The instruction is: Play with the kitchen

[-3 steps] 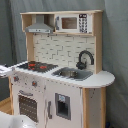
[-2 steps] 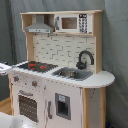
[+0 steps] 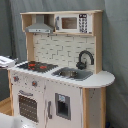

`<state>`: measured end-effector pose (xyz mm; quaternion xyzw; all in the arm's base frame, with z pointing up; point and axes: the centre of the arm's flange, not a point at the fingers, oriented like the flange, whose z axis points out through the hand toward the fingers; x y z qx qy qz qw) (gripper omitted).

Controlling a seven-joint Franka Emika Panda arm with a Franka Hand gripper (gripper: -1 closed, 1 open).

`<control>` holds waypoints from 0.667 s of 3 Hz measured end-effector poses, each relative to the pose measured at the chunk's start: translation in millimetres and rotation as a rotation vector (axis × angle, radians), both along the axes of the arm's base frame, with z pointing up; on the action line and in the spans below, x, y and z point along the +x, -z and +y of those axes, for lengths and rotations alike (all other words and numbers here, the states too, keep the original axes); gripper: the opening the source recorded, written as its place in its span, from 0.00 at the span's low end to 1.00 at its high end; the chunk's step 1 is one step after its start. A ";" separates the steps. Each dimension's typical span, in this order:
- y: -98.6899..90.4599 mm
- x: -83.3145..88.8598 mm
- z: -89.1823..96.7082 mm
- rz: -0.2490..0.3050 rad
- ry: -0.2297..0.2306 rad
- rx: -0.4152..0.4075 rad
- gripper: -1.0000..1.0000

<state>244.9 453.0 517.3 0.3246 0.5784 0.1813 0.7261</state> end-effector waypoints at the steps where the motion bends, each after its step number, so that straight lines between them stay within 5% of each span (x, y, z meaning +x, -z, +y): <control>1: -38.8 15.3 -24.5 -0.019 0.055 0.009 1.00; 2: -81.2 25.4 -49.5 -0.043 0.100 0.026 1.00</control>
